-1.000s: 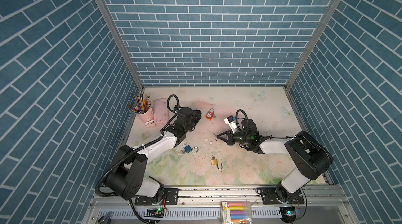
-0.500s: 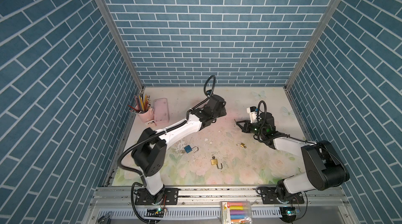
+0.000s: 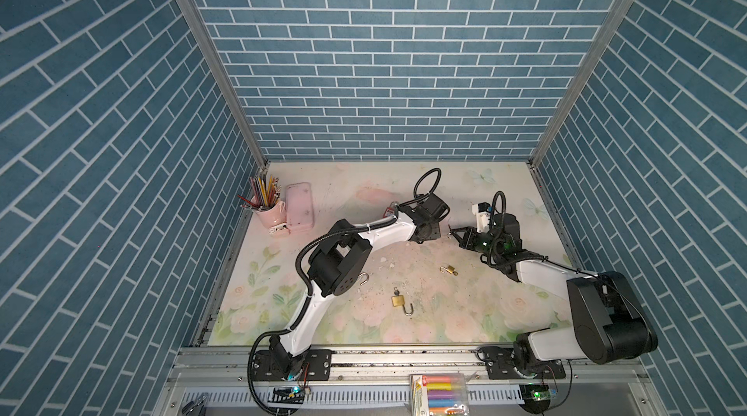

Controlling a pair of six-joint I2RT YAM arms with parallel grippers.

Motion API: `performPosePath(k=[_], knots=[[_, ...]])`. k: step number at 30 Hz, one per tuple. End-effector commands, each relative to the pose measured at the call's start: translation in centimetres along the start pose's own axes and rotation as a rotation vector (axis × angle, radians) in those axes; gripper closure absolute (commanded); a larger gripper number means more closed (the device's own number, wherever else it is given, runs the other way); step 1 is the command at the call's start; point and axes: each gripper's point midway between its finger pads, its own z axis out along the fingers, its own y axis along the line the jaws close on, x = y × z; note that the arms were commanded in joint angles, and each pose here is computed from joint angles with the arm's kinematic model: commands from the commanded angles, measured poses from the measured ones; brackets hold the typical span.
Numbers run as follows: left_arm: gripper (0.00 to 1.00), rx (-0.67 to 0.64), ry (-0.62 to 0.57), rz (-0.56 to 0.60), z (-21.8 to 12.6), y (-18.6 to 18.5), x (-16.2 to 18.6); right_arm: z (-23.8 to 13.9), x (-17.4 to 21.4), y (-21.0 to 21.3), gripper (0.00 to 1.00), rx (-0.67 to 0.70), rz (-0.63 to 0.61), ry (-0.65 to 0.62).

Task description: Lock with the key

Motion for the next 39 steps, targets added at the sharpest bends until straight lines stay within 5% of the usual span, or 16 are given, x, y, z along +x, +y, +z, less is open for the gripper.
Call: performPosePath(k=[1, 16, 23, 27, 33, 39], knots=[[1.0, 0.011, -0.006, -0.006, 0.1, -1.1, -1.0, -0.1, 0.0, -0.3, 1.0, 0.011, 0.029, -0.004], [0.99, -0.066, 0.019, 0.017, 2.5, -0.6, -1.0, -0.6, -0.4, -1.1, 1.0, 0.049, 0.034, -0.034], [0.57, -0.043, 0.031, 0.019, 2.5, -1.0, -0.8, -0.5, -0.5, -1.6, 1.0, 0.064, 0.043, -0.033], [0.43, -0.023, 0.023, 0.019, 2.0, -1.5, -1.2, -0.5, -0.6, -1.8, 1.0, 0.071, 0.047, -0.034], [0.39, -0.002, -0.031, 0.023, -0.1, -2.2, -3.1, -0.6, -0.8, -2.4, 1.0, 0.09, 0.054, -0.04], [0.36, 0.021, -0.232, 0.077, -7.2, -2.8, -7.6, 0.6, -1.0, -3.2, 1.0, 0.09, 0.063, -0.003]])
